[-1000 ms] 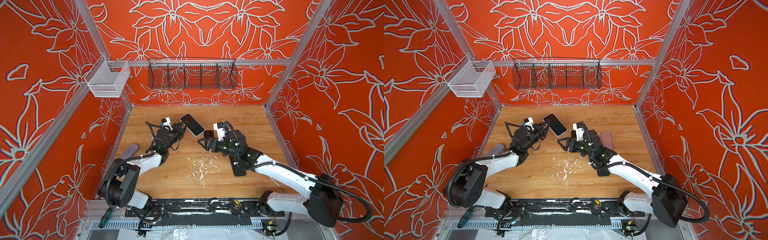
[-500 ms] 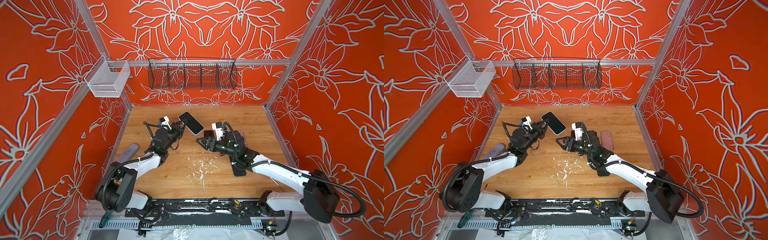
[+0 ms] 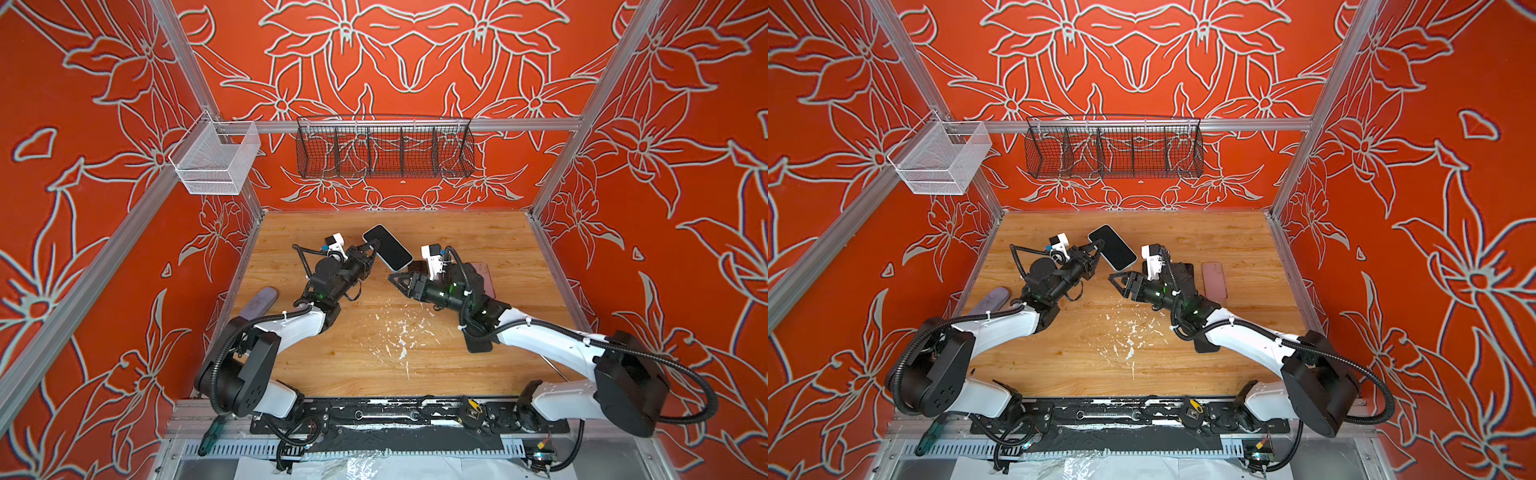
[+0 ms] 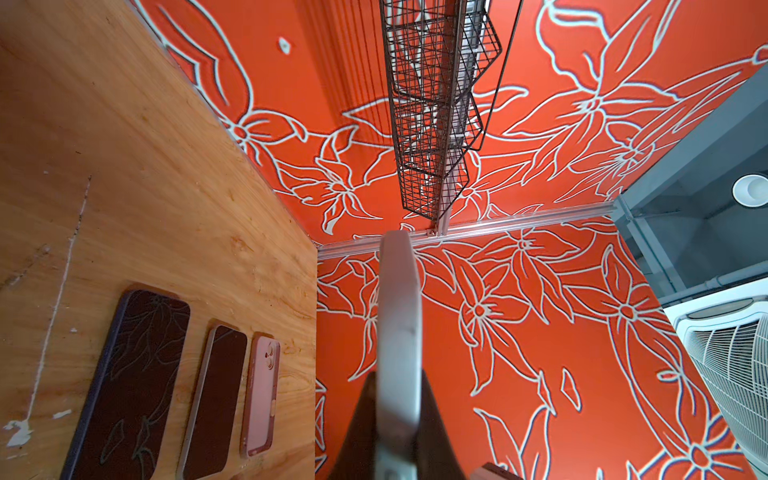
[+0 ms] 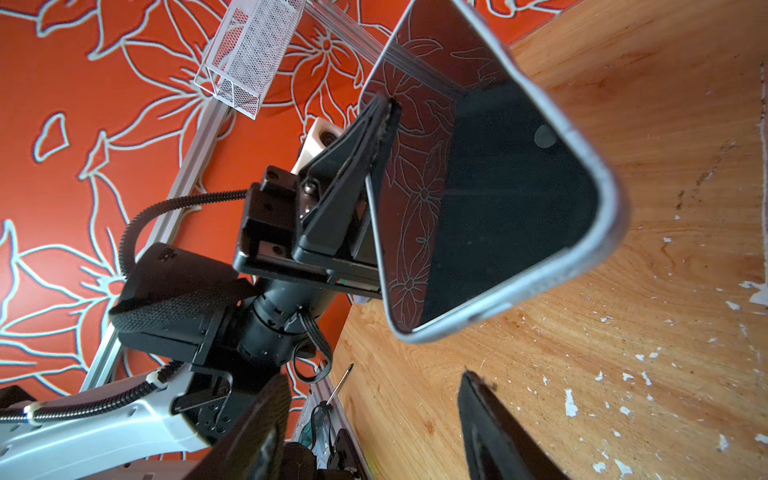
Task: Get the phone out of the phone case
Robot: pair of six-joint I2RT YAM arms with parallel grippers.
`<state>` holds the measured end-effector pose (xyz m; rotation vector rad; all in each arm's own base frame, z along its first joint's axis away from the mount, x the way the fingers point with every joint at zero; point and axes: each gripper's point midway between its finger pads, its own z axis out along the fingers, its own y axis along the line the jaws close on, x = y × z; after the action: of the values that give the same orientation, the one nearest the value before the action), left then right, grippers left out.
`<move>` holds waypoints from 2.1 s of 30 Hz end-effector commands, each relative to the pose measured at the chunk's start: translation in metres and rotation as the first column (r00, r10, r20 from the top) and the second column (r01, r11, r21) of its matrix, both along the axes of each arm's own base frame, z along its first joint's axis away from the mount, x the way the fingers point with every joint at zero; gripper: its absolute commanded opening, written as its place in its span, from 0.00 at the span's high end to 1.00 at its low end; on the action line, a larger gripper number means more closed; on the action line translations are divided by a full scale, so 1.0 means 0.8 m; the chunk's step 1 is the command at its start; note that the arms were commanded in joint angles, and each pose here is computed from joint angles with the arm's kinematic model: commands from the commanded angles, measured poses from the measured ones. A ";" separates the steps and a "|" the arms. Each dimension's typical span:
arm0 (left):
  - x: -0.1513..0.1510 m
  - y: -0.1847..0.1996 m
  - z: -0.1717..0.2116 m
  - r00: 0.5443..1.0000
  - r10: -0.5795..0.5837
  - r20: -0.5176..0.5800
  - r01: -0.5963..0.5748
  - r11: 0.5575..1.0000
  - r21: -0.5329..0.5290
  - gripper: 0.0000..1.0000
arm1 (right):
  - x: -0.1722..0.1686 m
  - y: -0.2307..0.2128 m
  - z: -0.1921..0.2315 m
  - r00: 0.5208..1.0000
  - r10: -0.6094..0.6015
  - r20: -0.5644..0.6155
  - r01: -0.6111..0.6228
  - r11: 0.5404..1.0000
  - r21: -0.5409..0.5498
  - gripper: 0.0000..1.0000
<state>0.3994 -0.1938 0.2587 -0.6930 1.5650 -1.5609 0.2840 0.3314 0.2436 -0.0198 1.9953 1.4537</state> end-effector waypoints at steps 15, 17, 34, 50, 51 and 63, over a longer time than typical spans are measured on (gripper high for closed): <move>-0.006 -0.005 0.032 0.996 -0.029 0.088 0.038 0.994 -0.102 1.00 | 0.026 0.015 0.027 0.996 -0.058 0.062 0.052 0.995 0.088 0.46; -0.006 -0.006 0.034 0.995 -0.034 0.095 0.045 0.993 -0.112 1.00 | 0.028 0.016 0.028 0.996 -0.058 0.065 0.051 0.994 0.101 0.49; 0.000 -0.011 0.026 0.995 -0.049 0.082 0.061 0.987 -0.151 1.00 | 0.039 0.013 0.020 0.993 -0.108 0.051 0.101 0.987 0.123 0.71; -0.007 -0.008 0.027 0.996 -0.035 0.086 0.048 0.988 -0.144 1.00 | 0.048 0.018 0.005 0.992 -0.117 0.055 0.112 0.990 0.084 0.86; -0.008 -0.008 0.029 0.996 -0.036 0.086 0.048 0.988 -0.147 1.00 | 0.048 0.018 0.004 0.991 -0.118 0.060 0.113 0.990 0.079 0.86; -0.018 -0.016 0.048 0.998 -0.046 0.054 0.054 0.984 -0.170 1.00 | 0.043 0.004 -0.007 0.960 -0.098 0.263 0.127 0.988 -0.093 0.89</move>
<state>0.4021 -0.1932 0.2576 -0.8356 1.4769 -1.6763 0.3156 0.3415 0.2495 -0.0398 1.8228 1.3768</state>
